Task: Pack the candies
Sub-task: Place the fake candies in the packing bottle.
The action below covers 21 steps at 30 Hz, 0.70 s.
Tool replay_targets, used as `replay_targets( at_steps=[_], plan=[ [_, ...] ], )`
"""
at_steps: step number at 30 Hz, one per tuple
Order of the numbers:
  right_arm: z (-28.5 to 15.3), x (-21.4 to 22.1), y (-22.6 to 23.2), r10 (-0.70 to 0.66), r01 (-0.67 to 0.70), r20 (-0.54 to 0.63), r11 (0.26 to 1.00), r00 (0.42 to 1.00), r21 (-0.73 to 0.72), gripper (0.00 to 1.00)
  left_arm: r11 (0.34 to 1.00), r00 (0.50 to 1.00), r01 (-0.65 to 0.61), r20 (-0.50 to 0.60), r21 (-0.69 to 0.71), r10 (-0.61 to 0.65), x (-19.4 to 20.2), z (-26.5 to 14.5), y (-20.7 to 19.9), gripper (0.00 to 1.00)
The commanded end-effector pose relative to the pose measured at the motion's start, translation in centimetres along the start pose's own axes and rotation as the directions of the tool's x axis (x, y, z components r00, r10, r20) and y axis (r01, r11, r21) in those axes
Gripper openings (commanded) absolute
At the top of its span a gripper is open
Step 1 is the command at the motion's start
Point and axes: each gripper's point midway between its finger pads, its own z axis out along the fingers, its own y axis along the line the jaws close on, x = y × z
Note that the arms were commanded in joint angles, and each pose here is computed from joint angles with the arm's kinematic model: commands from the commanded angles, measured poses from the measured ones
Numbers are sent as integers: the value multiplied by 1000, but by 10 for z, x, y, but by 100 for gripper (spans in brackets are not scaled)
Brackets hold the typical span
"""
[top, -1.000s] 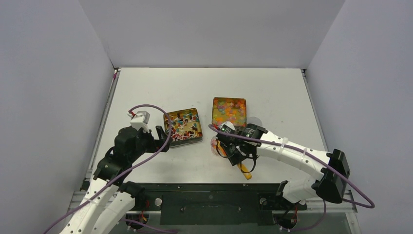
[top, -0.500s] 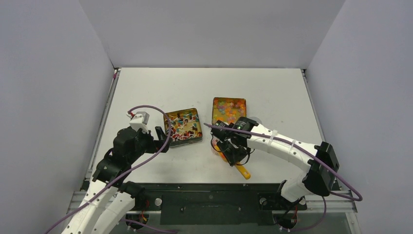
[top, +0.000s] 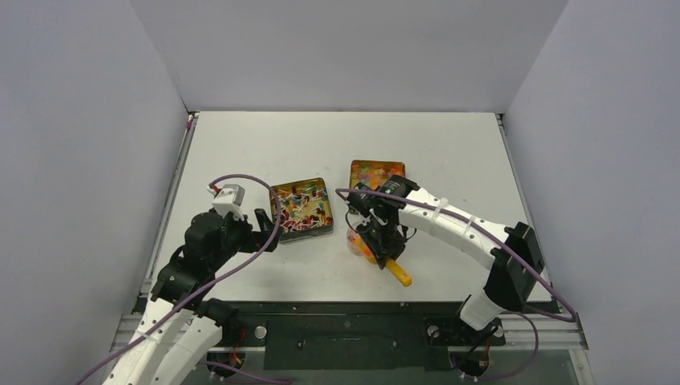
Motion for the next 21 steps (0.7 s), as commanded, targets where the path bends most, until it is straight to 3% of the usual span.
replay_targets(
  at_steps=[1, 21],
  plan=[
    [-11, 3, 0, -13, 11, -50, 1000, 999, -23, 0, 999, 998, -14, 68, 31, 12, -17, -1, -7, 96],
    [-24, 1, -1, 43, -64, -192, 992, 980, -105, 0, 999, 998, -21, 62, 31, 19, -16, -1, -8, 96]
  ],
)
